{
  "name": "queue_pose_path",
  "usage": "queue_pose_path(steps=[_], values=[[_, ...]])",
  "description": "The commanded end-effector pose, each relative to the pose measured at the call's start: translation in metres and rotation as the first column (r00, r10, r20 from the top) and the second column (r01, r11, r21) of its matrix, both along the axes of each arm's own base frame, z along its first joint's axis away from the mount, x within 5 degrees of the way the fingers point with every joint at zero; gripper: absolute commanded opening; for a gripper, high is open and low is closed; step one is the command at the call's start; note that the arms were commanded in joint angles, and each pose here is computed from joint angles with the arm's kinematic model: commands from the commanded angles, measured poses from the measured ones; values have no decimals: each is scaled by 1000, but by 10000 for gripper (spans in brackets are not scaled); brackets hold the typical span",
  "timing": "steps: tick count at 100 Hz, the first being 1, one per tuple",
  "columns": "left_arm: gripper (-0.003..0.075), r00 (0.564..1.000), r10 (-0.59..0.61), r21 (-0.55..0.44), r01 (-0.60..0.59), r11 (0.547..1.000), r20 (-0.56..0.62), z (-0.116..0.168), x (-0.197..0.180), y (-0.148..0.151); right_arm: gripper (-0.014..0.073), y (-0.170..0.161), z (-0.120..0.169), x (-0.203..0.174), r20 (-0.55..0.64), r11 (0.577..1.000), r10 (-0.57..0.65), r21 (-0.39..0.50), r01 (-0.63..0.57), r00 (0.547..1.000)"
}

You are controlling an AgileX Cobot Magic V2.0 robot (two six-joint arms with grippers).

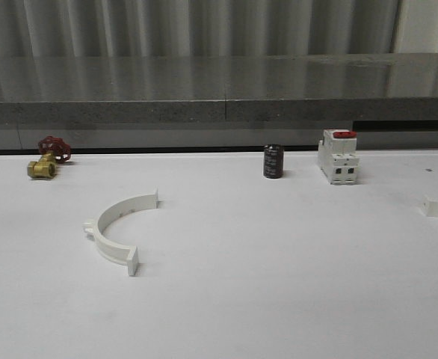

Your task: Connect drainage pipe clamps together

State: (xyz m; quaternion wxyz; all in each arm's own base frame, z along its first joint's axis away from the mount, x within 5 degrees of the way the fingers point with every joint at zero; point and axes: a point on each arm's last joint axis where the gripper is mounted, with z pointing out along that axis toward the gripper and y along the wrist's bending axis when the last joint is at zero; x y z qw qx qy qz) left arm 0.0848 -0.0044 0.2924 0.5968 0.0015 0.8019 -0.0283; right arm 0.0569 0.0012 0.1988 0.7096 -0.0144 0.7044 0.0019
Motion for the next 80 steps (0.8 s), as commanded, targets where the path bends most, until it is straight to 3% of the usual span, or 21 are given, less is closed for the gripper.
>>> queue_pose_path(steps=[1, 51, 80], values=[[-21, 991, 15, -8, -14, 1000, 130, 15, -4, 1, -66, 0, 13, -3, 111, 1000, 1, -14, 0, 994], [-21, 988, 14, -7, -13, 1000, 152, 15, -11, 1, -66, 0, 26, -5, 154, 1000, 3, -13, -1, 988], [-21, 988, 14, -7, -13, 1000, 152, 15, -11, 1, -66, -2, 69, -3, -103, 999, -24, -25, 21, 994]])
